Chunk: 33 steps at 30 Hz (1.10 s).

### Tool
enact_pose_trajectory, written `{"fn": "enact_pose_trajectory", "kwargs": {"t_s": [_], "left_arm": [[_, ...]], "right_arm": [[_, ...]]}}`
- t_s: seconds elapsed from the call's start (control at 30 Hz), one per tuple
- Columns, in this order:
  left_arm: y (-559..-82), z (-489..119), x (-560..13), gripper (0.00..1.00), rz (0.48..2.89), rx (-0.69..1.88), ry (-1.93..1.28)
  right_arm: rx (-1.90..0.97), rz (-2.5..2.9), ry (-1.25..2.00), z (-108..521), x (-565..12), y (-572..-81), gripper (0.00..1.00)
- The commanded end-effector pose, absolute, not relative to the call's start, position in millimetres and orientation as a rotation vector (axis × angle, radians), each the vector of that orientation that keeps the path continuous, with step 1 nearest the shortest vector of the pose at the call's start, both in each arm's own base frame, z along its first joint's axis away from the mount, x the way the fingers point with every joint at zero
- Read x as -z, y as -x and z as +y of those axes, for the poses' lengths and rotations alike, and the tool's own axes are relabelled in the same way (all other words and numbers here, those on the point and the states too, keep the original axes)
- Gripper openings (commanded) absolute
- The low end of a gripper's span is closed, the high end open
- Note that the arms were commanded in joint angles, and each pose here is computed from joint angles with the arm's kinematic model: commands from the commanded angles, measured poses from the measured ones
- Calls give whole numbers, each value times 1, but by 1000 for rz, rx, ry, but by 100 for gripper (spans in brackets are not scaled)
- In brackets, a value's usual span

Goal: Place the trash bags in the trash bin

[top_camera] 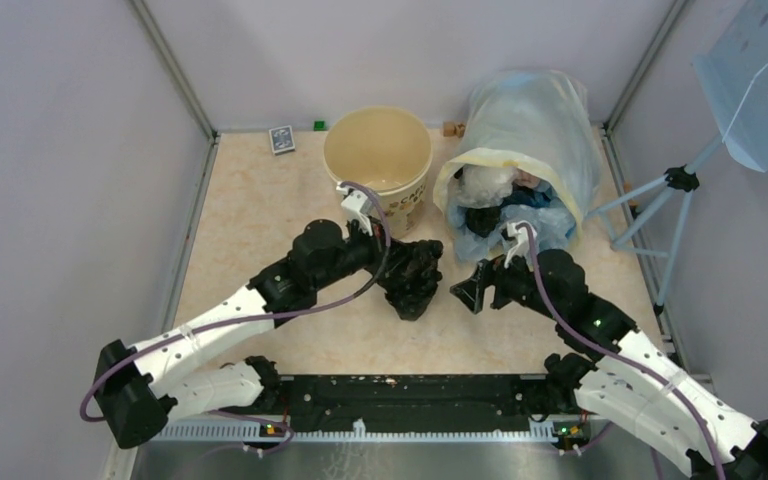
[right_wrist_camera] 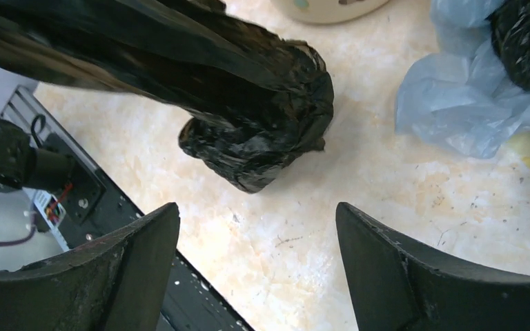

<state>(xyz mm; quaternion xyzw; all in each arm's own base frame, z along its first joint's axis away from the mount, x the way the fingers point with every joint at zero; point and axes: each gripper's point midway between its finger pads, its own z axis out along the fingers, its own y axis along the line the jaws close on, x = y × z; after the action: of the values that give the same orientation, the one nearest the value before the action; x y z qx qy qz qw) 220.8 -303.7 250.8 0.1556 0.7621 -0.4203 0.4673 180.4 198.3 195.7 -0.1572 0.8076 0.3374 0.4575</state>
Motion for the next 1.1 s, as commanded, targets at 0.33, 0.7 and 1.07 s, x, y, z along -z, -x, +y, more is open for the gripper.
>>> {"fn": "enact_pose_trajectory", "kwargs": {"t_s": [0.33, 0.7, 1.07], "left_arm": [[-212, -299, -370, 0, 1653, 1306, -154], [-215, -277, -409, 0, 1585, 1309, -61], [-280, -178, -358, 0, 1755, 619, 71]], "right_arm": [[-989, 1807, 436, 242, -210, -187, 77], [-919, 1872, 379, 247, -188, -205, 0], [-673, 2001, 255, 191, -182, -198, 0]]}}
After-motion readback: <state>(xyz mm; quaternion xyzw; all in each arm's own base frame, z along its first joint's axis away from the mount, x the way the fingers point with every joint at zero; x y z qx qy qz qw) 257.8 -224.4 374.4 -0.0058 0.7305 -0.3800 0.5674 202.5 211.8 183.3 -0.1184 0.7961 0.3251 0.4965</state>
